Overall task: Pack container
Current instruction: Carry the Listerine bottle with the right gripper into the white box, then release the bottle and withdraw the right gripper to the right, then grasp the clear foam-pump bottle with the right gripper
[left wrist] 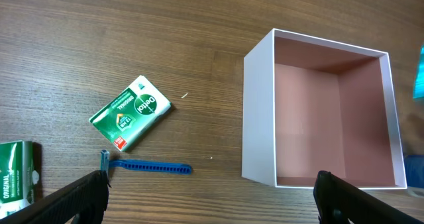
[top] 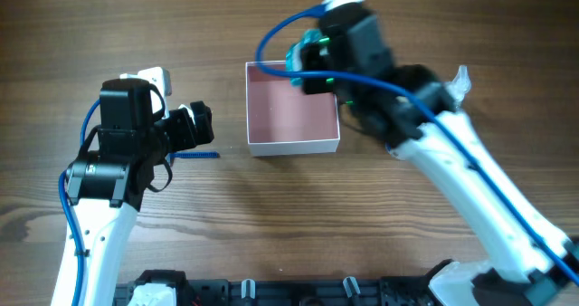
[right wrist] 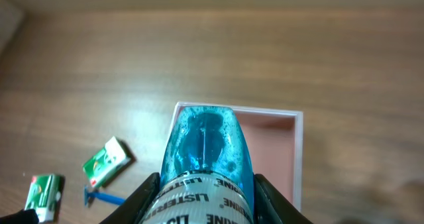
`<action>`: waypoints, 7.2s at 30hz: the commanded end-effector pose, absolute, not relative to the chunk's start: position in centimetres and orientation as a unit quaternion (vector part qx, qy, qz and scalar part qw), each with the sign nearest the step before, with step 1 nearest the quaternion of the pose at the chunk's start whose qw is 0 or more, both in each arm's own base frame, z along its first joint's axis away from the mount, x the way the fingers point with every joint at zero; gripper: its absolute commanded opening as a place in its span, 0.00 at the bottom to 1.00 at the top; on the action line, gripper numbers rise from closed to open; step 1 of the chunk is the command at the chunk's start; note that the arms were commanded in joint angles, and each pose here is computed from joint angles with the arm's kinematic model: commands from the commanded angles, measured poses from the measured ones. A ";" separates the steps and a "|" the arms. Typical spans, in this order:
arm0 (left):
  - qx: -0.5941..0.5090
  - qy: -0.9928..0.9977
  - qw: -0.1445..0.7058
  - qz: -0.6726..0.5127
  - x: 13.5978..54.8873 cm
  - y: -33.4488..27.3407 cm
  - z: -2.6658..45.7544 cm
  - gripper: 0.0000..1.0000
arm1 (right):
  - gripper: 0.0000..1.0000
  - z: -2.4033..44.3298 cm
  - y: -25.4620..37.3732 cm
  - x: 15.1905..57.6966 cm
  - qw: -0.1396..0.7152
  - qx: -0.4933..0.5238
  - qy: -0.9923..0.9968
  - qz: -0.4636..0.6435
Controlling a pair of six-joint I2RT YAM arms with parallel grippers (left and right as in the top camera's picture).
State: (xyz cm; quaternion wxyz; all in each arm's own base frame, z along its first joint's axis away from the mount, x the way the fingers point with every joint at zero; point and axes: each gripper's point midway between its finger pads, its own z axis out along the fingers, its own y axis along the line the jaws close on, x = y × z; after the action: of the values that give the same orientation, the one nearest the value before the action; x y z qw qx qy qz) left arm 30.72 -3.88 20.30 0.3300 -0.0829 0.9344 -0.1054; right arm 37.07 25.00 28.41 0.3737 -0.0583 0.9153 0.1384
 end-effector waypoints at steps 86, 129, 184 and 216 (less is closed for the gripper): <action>-0.080 0.932 0.334 -0.118 30.8 -4.4 21.0 1.00 | 1.00 19.7 -5.0 33.1 0.187 0.178 0.966 -0.024; -0.080 0.932 0.334 -0.118 30.8 -4.4 21.0 1.00 | 1.00 11.1 -7.6 38.5 0.183 0.200 0.959 -0.080; -0.080 0.932 0.334 -0.118 30.8 -4.4 21.0 1.00 | 0.45 11.1 -7.6 38.5 0.182 0.198 0.960 -0.080; -0.080 0.932 0.334 -0.118 30.8 -4.4 21.0 1.00 | 0.04 18.7 -7.4 39.3 0.283 0.156 0.942 -0.089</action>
State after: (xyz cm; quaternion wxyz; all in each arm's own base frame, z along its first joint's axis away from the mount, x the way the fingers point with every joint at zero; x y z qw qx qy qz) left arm 30.64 -3.94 20.24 0.3279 -0.0823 0.9351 -0.1067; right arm 39.25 -7.27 13.82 0.2267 0.1771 0.9550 -0.0728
